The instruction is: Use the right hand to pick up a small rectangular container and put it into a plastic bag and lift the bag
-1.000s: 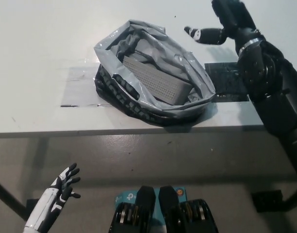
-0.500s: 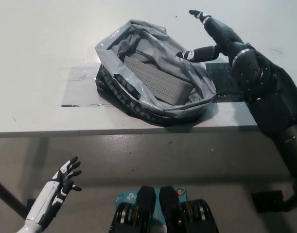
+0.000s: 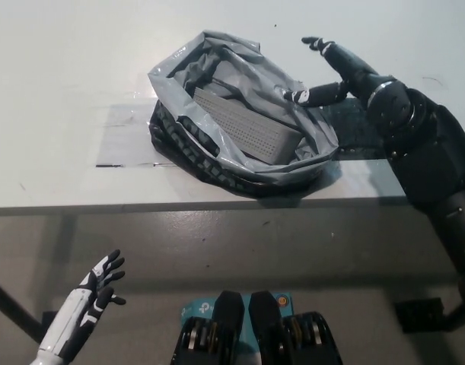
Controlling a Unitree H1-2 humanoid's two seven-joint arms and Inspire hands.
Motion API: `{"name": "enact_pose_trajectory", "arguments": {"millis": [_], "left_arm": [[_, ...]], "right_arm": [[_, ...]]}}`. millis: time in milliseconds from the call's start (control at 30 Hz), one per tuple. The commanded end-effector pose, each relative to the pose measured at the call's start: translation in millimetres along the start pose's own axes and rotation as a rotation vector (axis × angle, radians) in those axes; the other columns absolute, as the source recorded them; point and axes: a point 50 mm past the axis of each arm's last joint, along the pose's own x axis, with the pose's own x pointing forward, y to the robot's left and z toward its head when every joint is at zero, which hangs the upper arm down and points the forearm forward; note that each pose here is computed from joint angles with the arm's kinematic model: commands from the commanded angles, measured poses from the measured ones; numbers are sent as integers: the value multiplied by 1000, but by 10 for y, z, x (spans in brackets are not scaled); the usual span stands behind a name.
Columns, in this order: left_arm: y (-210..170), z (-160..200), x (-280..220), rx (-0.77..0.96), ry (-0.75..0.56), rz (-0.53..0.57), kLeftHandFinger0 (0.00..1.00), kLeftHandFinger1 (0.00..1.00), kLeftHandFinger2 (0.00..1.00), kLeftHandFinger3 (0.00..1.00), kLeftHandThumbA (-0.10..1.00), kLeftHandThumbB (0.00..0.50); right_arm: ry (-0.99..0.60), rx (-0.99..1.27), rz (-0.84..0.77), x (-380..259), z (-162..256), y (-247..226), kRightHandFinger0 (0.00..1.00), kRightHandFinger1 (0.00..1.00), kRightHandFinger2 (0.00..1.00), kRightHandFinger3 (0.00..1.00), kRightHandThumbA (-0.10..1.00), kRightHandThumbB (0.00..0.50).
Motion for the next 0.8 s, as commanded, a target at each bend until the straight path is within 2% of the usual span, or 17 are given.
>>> {"name": "enact_pose_trajectory", "arguments": {"millis": [0,67,100,200,267,367,500,767], "left_arm": [[133,99,26,46,-67,12,671,908,1000,1000,1000,393],[96,79,-35,40,-58,11,672,907,1000,1000,1000,390],[77,74,-51,38,-48,6,672,913,1000,1000,1000,339],[75,84,-38,38,-50,4,673,914,1000,995,1000,300],[83,76,-30,44,-56,6,666,903,1000,990,1000,338],[83,71,-27,45,-56,10,661,894,1000,983,1000,352],[70,66,-41,36,-54,6,663,902,1000,976,1000,349],[104,76,-6,46,-65,12,652,892,1000,975,1000,349]], "right_arm": [[-37,-12,-8,51,217,-268,1000,1000,1000,1000,768,407],[-30,-10,11,35,177,-212,1000,1000,1000,1000,778,407],[-23,-5,20,14,138,-186,1000,1000,1000,1000,784,420],[-19,4,21,-4,98,-161,1000,1000,1000,1000,772,424],[-20,7,19,-6,91,-138,1000,1000,1000,1000,776,425],[-24,1,17,-5,98,-107,1000,1000,1000,1000,786,434],[-25,-38,25,-19,136,-48,1000,1000,1000,1000,813,432],[-20,109,115,-9,130,-88,1000,1000,1000,1000,727,412]]}}
